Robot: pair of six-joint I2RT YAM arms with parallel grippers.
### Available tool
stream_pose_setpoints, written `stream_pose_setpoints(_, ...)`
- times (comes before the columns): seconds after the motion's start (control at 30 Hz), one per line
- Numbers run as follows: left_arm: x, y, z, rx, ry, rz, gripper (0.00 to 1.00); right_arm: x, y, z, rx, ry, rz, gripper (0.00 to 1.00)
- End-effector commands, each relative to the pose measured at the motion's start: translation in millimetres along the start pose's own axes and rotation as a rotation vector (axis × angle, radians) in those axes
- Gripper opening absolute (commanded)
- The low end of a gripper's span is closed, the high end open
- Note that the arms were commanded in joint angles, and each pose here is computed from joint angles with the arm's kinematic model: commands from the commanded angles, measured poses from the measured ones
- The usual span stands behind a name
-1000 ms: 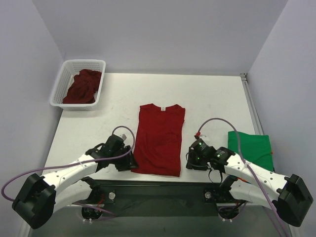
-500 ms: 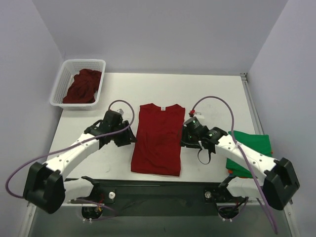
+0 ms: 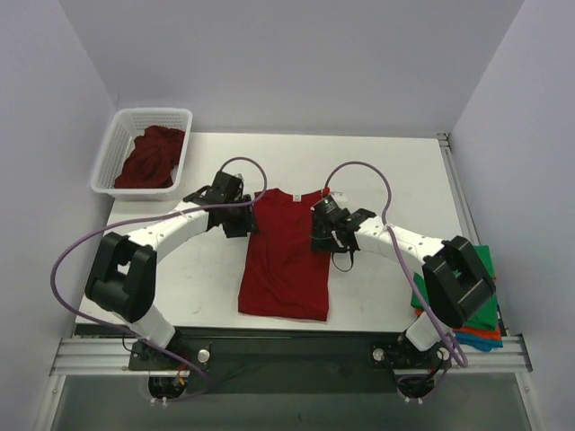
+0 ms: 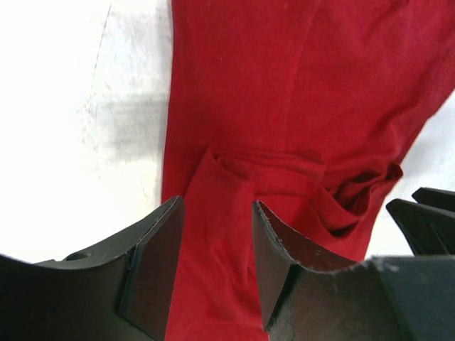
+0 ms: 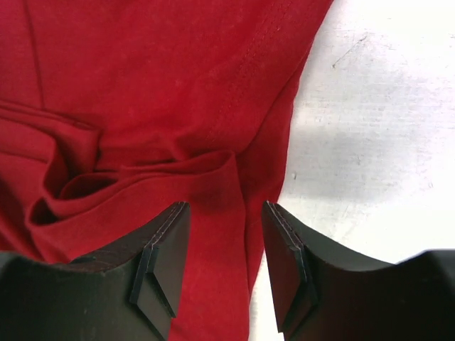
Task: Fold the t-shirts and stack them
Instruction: Fold the folded rectangular tshirt in 1/3 of the way
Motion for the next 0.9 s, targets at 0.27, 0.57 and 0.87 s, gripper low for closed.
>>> stream_pose_setpoints(0.27, 18.2, 26.1, -16.2, 0.009, 0.074, 0.007, 0.51, 6.9, 17.6, 11.7, -0.018, 0.003, -0.003, 0.42)
stream_pose_setpoints(0.57, 11.6, 39.6, -15.9, 0.021, 0.079, 0.040, 0.31, 9.4, 18.8, 8.9, -0.024, 0.025, -0.009, 0.04)
stream_pose_setpoints(0.87, 18.2, 19.9, -15.3, 0.028, 0.081, 0.005, 0.00, 21.6, -11.0, -5.6, -0.010, 0.057, -0.071, 0.00)
Point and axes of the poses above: each gripper's point midway between its finger pads, its own y axis out along the fingers, its own z axis along the line the jaws close on, x = y × z, the point moved 2 cm from there along -y, back along the fingers, and after that the axes turned 5 degrees about y, right-handed, at the moved point
